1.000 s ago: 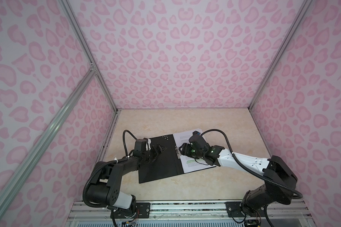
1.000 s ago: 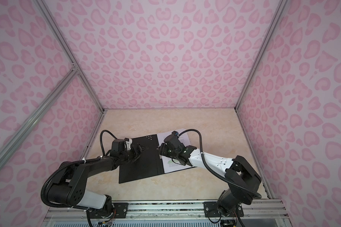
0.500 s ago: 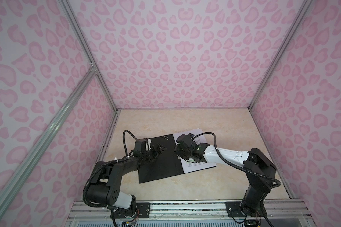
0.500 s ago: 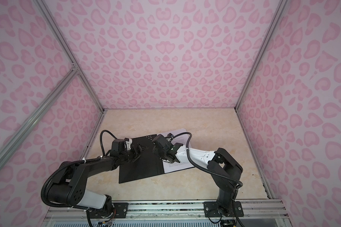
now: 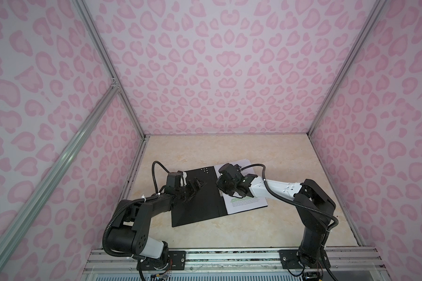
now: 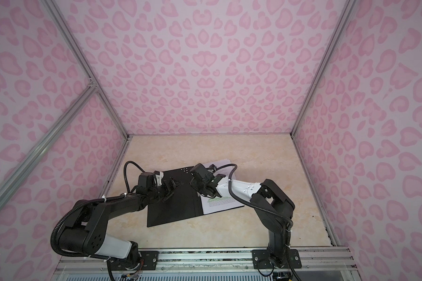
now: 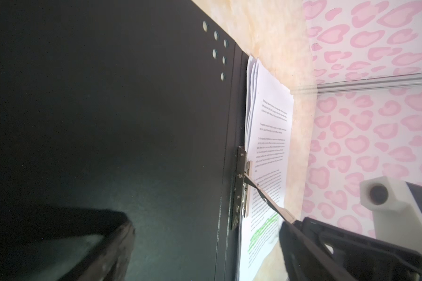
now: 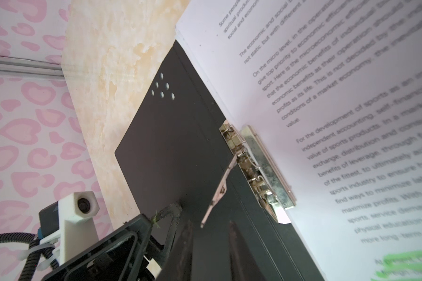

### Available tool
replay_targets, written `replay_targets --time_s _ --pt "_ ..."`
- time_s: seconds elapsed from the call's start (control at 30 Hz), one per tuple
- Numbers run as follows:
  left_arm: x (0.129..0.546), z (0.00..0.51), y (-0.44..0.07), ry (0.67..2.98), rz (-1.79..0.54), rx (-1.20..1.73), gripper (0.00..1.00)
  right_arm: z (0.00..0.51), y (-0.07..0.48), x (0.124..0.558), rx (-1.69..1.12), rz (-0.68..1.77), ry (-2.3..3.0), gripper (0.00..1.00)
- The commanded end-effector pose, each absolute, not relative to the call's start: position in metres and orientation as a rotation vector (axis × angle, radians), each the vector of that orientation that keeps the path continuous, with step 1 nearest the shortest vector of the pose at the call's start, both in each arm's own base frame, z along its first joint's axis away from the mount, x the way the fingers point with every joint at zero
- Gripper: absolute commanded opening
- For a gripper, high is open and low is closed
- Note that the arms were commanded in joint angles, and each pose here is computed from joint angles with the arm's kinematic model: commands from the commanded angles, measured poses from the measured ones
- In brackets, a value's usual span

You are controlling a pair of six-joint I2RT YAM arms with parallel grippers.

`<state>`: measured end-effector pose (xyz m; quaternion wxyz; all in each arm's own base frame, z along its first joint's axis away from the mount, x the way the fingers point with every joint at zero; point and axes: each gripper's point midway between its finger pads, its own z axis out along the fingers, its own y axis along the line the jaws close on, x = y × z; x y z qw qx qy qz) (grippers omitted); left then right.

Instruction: Put the files into the folder

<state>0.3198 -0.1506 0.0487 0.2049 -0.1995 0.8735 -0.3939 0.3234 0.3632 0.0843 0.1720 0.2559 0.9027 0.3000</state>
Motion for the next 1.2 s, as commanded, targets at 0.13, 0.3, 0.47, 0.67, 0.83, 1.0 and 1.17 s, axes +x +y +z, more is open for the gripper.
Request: replay_targets --time_s 0.13,0.3,0.47,0.67,0.83,1.0,1.17 --pt "0.307 0.036 -0.147 2.504 -1.071 -0.616 0.94 0.079 0.371 0.326 0.739 0.895 2.563 0.20" --pt "0.307 0.036 -0.147 2.503 -1.071 -0.616 0.94 0.080 0.368 0.326 0.746 0.892 2.557 0.19" --pt "0.307 0.036 -0.147 2.502 -1.074 -0.617 0.94 0.084 0.363 0.331 0.748 0.888 2.541 0.20" --pt "0.307 0.036 -0.147 2.502 -1.074 -0.616 0.94 0.083 0.362 0.334 0.758 0.890 2.543 0.20" --pt "0.307 0.036 -0.147 2.502 -1.074 -0.617 0.94 0.084 0.364 0.337 0.751 0.898 2.543 0.20" --pt "0.307 0.036 -0.147 2.502 -1.073 -0.617 0.94 0.080 0.368 0.336 0.744 0.905 2.558 0.20" --pt "0.307 0.037 -0.147 2.500 -1.073 -0.615 0.94 0.078 0.367 0.336 0.752 0.904 2.561 0.17"
